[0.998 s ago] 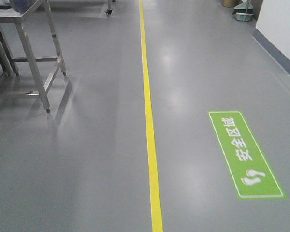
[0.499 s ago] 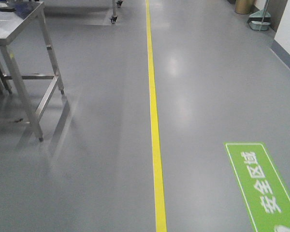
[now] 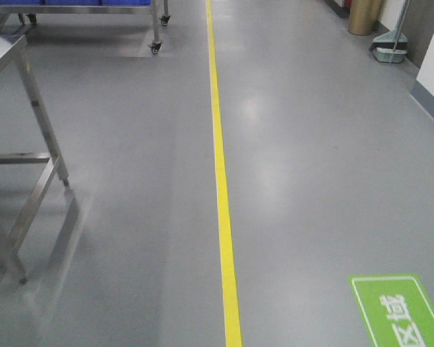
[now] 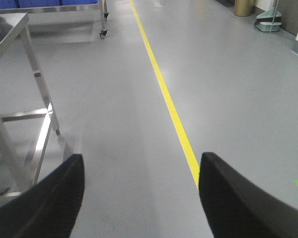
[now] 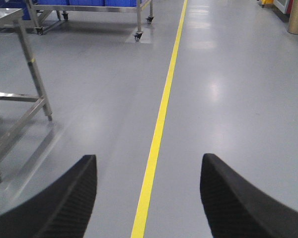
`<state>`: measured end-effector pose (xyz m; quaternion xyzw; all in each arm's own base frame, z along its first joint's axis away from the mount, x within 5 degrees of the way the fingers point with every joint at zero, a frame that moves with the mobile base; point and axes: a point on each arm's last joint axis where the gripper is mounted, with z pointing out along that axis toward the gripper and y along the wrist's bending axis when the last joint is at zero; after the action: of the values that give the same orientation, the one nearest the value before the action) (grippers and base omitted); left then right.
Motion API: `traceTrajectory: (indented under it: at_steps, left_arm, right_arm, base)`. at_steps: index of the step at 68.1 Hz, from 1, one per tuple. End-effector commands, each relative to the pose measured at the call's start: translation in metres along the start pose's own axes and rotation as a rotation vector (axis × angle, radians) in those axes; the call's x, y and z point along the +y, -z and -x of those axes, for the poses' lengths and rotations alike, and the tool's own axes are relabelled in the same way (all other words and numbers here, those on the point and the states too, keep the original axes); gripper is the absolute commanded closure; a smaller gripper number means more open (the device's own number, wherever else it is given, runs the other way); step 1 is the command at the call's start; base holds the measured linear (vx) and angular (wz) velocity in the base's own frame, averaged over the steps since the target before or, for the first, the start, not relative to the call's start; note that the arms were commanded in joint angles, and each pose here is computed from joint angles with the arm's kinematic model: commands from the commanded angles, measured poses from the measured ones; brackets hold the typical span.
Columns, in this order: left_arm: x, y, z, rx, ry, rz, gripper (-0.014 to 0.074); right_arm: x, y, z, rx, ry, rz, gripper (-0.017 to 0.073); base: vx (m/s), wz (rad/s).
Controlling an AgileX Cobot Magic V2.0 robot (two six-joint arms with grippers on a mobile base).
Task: Move and align brake pads A on conveyor
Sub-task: 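Drive along the yellow floor line toward the steel table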
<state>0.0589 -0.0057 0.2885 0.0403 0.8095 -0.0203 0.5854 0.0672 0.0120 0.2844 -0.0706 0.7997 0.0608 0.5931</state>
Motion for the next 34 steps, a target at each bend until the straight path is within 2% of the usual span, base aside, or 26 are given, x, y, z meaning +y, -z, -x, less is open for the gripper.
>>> traceTrajectory:
  at_steps: [1, 34]
  left_arm:
    - [0.0001, 0.0024, 0.0129, -0.080, 0.006, -0.001, 0.0111]
    - [0.0001, 0.0024, 0.0128, -0.080, 0.006, -0.001, 0.0111]
  right_arm:
    - [0.0002, 0.0021, 0.0140, -0.085, 0.014, 0.000, 0.0127]
    - [0.0002, 0.0021, 0.0140, -0.086, 0.014, 0.000, 0.0127]
  base:
    - [0.75, -0.09]
    - [0.75, 0.00]
